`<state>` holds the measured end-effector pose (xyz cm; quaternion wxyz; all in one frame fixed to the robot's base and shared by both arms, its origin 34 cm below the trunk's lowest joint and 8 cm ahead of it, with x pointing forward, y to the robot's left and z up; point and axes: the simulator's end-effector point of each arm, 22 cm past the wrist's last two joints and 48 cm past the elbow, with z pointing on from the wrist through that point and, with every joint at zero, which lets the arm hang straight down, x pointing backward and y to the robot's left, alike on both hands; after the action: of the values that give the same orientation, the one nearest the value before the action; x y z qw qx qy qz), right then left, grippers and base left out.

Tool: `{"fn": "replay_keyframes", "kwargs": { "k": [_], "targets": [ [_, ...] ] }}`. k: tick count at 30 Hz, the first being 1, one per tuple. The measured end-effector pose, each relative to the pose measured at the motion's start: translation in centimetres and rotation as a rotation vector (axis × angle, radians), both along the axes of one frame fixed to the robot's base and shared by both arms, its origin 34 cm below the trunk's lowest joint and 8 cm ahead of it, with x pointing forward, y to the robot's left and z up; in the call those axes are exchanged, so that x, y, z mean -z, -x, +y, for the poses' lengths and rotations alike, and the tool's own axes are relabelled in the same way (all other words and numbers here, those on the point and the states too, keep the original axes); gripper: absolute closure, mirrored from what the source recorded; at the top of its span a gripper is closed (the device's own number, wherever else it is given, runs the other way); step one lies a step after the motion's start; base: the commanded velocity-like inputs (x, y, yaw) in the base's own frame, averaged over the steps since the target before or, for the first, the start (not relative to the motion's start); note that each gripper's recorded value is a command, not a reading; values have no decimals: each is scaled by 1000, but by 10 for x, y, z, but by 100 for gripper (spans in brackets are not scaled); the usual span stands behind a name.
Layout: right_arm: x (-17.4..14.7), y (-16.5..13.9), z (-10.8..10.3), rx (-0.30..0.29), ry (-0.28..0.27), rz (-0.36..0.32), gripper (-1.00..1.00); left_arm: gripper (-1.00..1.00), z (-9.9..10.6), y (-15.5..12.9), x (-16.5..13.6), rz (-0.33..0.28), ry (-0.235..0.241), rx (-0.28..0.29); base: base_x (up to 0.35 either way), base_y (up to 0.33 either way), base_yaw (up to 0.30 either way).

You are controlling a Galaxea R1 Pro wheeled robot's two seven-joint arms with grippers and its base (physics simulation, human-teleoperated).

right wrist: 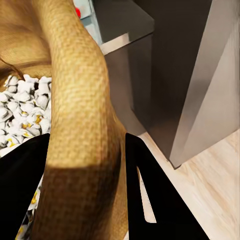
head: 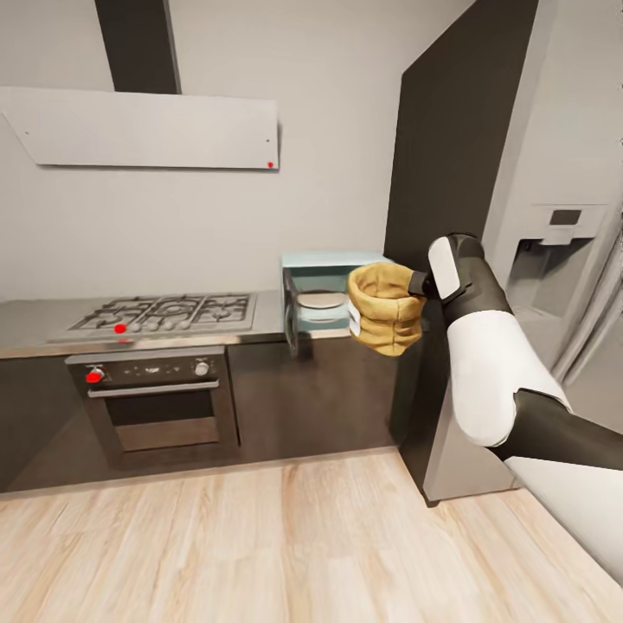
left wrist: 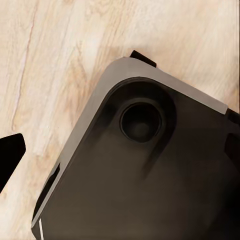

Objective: In the kitchen, take the popcorn bag from the countertop, put it into the microwave, and heat it until the popcorn is cooked so the cooked popcorn ends up inside the bag.

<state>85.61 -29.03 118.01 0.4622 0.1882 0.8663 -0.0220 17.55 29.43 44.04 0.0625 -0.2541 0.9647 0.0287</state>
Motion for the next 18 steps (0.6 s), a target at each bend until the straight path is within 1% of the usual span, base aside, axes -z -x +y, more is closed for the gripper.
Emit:
{"fn": "replay_keyframes", "kwargs": {
  "k": [6, 10, 13, 18],
  "targets": [
    [0, 0, 1, -2, -1, -1, 100, -100, 0, 0, 0, 0, 0, 0, 150, -255, 0],
    [0, 0, 7, -10, -1, 0, 100, -100, 0, 0, 0, 1, 1, 0, 150, -255, 6],
    [0, -1, 9, -13, 1, 0, 100, -100, 0, 0, 0, 0, 0, 0, 150, -255, 186],
    [0, -1, 10, -15, 1, 0, 100, -100, 0, 0, 0, 0, 0, -1, 144, -241, 262]
  ]
}}
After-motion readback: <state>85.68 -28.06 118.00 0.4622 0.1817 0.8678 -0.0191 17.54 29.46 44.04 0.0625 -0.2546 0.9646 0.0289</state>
